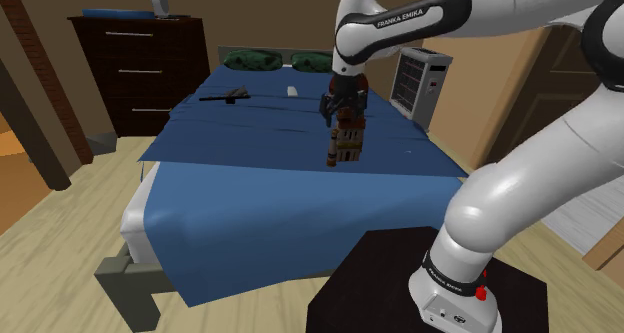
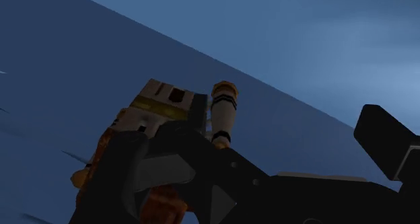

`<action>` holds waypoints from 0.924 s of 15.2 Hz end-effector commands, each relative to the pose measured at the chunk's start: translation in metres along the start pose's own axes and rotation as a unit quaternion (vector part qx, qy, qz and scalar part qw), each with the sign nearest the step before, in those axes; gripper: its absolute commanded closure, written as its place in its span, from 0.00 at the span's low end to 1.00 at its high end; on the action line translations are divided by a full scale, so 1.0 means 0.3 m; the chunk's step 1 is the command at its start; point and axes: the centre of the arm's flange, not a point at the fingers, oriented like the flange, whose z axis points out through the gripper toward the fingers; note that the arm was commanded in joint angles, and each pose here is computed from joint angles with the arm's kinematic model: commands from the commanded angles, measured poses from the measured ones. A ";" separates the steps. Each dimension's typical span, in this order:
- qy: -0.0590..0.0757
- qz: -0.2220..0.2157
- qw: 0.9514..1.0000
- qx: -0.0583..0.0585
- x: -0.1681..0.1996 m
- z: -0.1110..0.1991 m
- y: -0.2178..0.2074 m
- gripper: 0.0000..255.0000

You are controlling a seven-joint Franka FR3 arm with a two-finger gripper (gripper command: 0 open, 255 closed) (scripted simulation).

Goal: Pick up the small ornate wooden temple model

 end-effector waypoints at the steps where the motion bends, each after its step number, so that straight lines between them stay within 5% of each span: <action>1: 0.003 0.031 0.999 0.004 0.071 0.049 0.020 0.00; 7: 0.011 0.122 0.992 0.016 0.264 0.191 0.121 0.00; 14: 0.011 0.122 0.992 0.016 0.259 0.314 0.116 0.00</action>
